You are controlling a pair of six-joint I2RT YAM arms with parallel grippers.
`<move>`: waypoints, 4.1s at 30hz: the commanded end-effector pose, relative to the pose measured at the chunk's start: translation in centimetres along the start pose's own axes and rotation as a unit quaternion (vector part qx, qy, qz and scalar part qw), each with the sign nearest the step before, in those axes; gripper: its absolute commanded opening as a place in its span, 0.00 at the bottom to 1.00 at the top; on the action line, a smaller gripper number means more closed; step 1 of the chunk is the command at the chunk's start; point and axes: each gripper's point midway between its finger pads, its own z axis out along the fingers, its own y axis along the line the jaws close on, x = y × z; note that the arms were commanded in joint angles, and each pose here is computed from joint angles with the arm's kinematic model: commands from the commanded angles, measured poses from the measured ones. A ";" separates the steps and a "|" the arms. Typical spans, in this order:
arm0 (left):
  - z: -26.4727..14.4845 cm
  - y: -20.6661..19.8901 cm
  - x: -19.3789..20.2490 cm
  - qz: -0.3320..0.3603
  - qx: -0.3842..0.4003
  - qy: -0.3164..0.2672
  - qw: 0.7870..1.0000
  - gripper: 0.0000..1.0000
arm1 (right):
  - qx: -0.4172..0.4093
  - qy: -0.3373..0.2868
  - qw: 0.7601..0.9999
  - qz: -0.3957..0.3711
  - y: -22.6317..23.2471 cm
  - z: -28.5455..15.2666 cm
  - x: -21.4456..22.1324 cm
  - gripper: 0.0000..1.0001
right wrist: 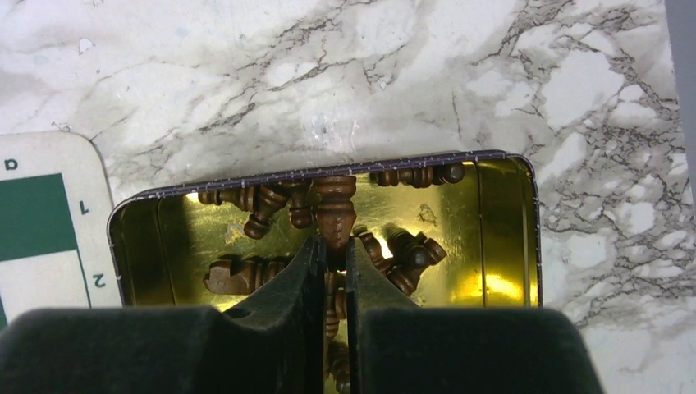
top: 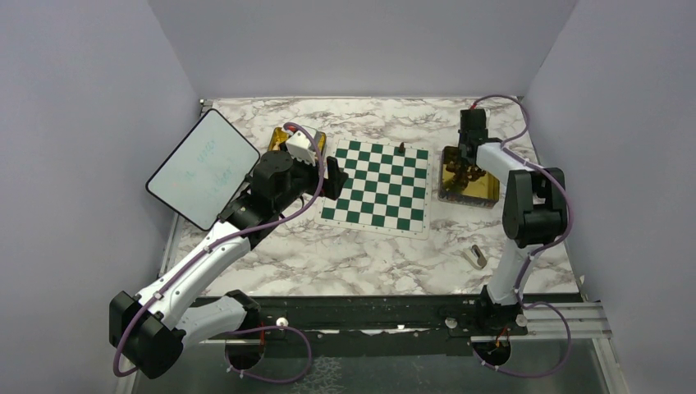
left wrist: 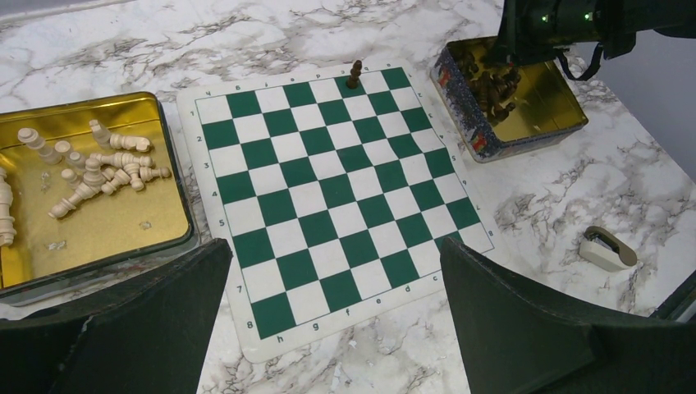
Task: Set up the chess pieces on the board
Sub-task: Pick up the chess piece from the storage box, then place the chess piece on the chessboard.
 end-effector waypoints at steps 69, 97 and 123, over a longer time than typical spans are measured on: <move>-0.2 -10.4 10.0 0.494 0.367 -0.013 0.788 0.67 | -0.756 0.083 0.632 -0.146 20.2 -38.5 10.0 0.08; 0.7 -13.1 5.1 0.257 0.320 -0.031 0.911 0.16 | -0.685 -0.017 0.728 0.023 20.2 -37.7 4.0 0.12; 2.3 -9.2 7.1 0.217 0.209 0.033 0.953 0.99 | -0.492 -0.049 0.867 0.061 17.3 -29.9 3.3 0.05</move>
